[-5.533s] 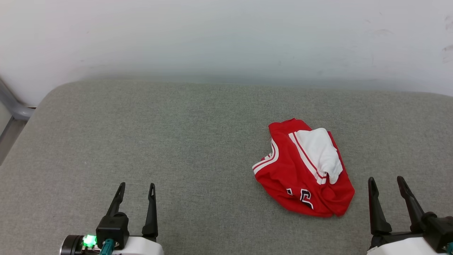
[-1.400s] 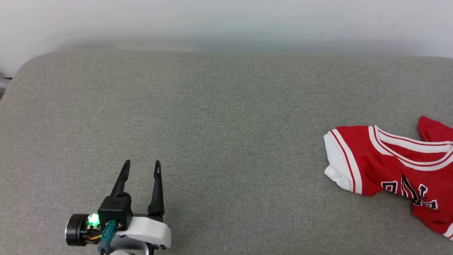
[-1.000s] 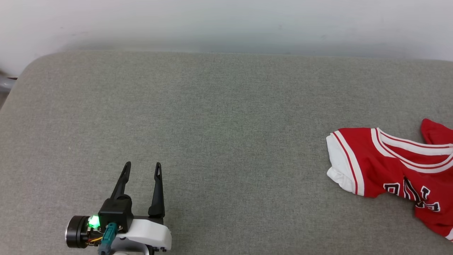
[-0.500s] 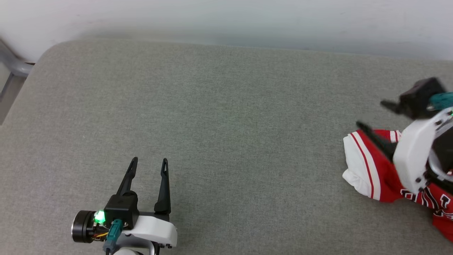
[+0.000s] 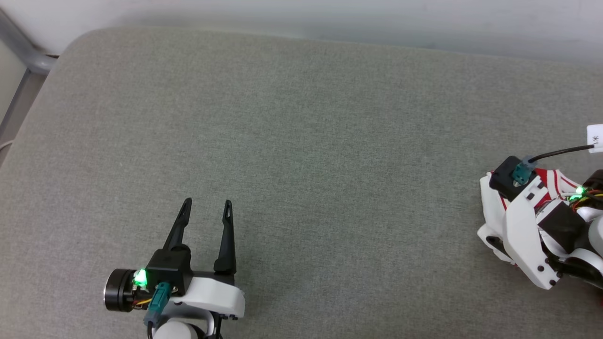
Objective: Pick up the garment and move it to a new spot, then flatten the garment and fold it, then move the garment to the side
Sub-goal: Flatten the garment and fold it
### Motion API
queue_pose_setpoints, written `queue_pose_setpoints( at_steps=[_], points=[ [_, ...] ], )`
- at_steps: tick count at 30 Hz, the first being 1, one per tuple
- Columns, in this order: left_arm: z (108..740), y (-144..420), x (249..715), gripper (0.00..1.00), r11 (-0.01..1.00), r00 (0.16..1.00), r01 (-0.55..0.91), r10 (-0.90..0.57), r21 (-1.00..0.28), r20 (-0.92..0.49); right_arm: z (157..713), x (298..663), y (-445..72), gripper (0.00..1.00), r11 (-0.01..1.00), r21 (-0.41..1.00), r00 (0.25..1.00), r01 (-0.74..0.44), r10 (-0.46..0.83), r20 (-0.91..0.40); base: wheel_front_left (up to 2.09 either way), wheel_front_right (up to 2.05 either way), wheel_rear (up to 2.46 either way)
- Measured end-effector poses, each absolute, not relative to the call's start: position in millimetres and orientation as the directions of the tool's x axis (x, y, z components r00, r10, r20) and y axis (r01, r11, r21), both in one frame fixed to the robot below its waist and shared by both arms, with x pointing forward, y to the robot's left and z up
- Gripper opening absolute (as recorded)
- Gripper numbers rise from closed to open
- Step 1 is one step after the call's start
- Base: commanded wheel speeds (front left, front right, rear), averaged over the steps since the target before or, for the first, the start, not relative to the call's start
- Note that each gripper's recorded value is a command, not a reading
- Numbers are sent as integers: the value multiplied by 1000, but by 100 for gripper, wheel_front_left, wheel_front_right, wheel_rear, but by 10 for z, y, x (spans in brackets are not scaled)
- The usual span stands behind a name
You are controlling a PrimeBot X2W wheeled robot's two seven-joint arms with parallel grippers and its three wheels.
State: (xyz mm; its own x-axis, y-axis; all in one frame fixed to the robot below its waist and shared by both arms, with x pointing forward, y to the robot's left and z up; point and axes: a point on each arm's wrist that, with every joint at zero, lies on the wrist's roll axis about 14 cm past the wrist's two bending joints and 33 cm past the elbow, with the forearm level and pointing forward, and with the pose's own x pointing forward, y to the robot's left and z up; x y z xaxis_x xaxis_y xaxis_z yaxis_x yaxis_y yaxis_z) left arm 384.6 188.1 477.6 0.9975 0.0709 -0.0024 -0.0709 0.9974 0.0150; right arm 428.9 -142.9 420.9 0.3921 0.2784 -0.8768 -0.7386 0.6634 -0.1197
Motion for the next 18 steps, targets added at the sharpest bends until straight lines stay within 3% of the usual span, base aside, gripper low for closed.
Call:
queue_pose_setpoints(
  at_steps=[6, 14, 15, 16, 18],
  points=[
    [4724, 1915, 3907, 100, 996, 996, -84, 85, 16, -16, 3762, 4251, -1476, 100, 644, -94, 299, -759, 218, -929, 0, 0, 0],
    [4688, 1958, 3904, 100, 995, 995, -100, 101, 17, -28, 3532, 4247, -1524, 100, 634, -91, 268, -768, 189, -945, 0, 0, 0],
    [4692, 1958, 3905, 100, 995, 995, -100, 101, 17, -27, 3530, 4246, -1516, 9, 637, -88, 271, -766, 195, -943, 0, 0, 0],
    [4696, 1963, 3908, 100, 995, 994, -103, 103, 17, -25, 3537, 4246, -1505, 0, 642, -83, 278, -762, 208, -938, 0, 0, 0],
    [4709, 1949, 3915, 100, 995, 995, -97, 98, 19, -21, 3570, 4268, -1478, 0, 656, -77, 303, -751, 240, -922, 0, 0, 0]
  ],
)
